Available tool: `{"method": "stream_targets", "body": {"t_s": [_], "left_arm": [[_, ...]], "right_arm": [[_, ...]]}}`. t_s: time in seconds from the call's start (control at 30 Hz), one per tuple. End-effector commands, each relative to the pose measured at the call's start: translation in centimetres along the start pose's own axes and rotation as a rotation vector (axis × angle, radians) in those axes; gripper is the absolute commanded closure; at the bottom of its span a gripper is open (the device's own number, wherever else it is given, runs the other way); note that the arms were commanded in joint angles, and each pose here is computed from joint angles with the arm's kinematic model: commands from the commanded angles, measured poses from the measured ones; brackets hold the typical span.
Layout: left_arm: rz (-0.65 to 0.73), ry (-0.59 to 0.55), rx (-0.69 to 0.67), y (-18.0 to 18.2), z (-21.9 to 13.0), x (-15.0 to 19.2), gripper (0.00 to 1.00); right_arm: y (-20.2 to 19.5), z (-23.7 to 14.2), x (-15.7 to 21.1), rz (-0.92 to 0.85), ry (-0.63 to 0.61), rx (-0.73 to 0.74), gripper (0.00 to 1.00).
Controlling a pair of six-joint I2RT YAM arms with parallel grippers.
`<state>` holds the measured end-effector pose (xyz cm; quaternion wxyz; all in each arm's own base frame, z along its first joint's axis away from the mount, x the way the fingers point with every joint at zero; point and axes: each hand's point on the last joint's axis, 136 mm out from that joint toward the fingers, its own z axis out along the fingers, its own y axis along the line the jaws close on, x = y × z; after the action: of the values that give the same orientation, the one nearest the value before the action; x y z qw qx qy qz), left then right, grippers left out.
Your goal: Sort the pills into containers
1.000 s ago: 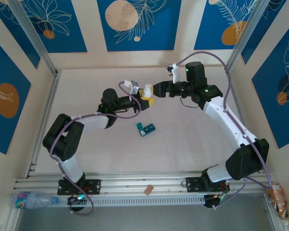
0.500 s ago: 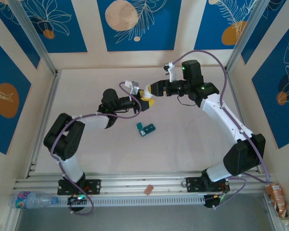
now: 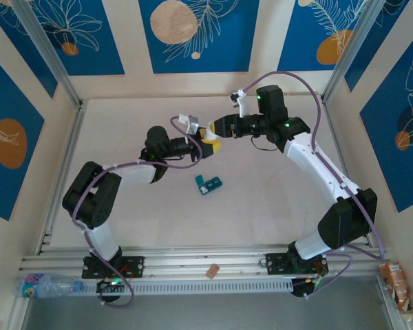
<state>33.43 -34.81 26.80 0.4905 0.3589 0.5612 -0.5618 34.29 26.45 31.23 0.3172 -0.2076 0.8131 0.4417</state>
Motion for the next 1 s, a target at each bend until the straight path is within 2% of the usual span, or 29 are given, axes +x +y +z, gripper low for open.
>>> {"method": "stream_targets", "body": {"t_s": [0.0, 0.2, 0.4, 0.6, 0.67, 0.83, 0.97], "left_arm": [[0.042, -0.028, 0.038, -0.7, 0.3, -1.5, 1.0], [0.055, -0.033, -0.005, -0.3, 0.2, -1.6, 1.0], [0.09, -0.05, -0.078, 0.4, -0.3, -2.0, 1.0], [0.096, -0.042, -0.099, 0.7, -0.4, -1.9, 1.0], [0.095, -0.036, -0.102, 0.8, -0.4, -1.7, 1.0], [0.086, -0.023, -0.096, 0.8, -0.3, -1.5, 1.0], [0.088, -0.018, -0.083, 0.5, -0.3, -1.5, 1.0]], "right_arm": [[0.5, 0.3, 0.0, 0.006, 0.011, -0.006, 0.56], [-0.4, 1.4, 1.4, 0.086, 0.001, 0.12, 0.66], [-1.7, 3.1, 4.1, 0.224, -0.032, 0.344, 0.66], [-1.4, 3.3, 3.7, 0.217, -0.039, 0.383, 0.63], [-1.2, 2.6, 3.2, 0.212, -0.041, 0.368, 0.59], [0.6, -0.7, 1.0, 0.17, -0.081, 0.248, 0.31], [2.3, -3.2, 0.3, 0.102, -0.096, 0.15, 0.22]]}}
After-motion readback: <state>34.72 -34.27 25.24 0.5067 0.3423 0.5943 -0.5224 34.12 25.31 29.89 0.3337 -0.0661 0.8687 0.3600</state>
